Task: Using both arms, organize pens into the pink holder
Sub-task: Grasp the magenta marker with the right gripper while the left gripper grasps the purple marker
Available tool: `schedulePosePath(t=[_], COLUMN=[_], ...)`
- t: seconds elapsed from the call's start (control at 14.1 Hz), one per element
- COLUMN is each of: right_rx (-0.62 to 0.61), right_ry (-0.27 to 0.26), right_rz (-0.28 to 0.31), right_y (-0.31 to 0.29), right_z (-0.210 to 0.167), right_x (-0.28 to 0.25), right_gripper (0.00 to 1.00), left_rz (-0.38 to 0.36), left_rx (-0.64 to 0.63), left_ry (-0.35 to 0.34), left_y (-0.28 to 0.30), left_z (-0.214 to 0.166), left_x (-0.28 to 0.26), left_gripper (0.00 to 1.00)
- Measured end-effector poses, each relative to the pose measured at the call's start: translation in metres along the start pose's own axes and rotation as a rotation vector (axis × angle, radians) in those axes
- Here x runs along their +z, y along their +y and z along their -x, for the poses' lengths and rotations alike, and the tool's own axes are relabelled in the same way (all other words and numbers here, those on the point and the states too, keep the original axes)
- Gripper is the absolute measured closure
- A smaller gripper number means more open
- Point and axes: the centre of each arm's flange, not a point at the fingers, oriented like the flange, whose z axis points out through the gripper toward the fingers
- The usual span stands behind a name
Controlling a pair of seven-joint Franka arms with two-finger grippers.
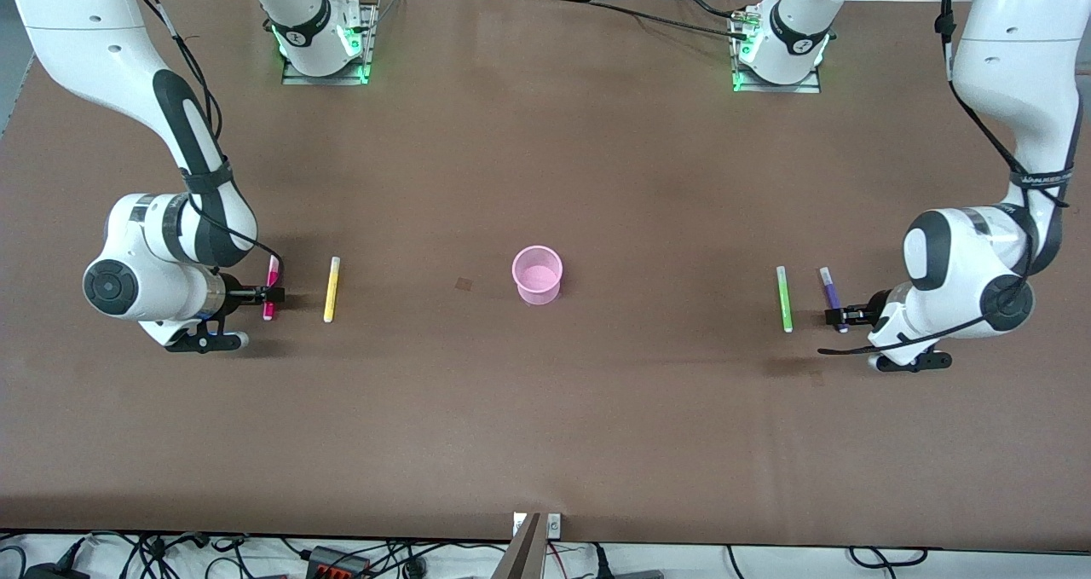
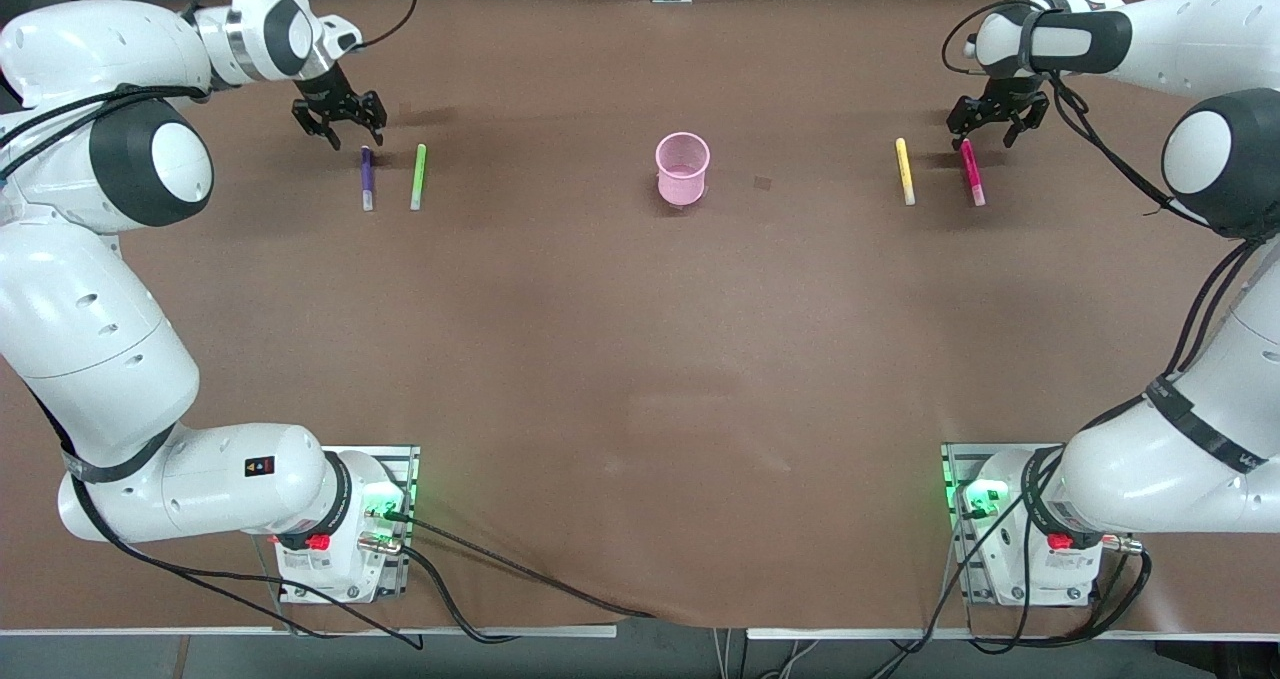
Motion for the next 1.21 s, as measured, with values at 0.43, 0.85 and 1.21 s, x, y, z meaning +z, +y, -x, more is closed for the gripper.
schedulePosePath(t=[0.43,0.85,1.21], right_rx=[-0.008,-0.01,-0.033], right_ry=[0.0,-0.01,0.001], right_rz=[0.001,0.0,0.001], right_y=[0.0,0.0,0.0], right_z=[-0.007,-0.01,-0.013], right_x=[0.015,0.023,0.019], right_gripper=[0.12,0.33,0.54], left_rz=[0.003,0.004,0.017], left_rx=[-0.016,0.014,0.106], left_ry=[0.033,0.041,-0.011], left_y=[-0.013,-0.008,0.018], left_z=[-0.003,-0.005,-0.002], left_x=[0.02,0.014,-0.069], left_gripper=[0.62,0.82,0.82])
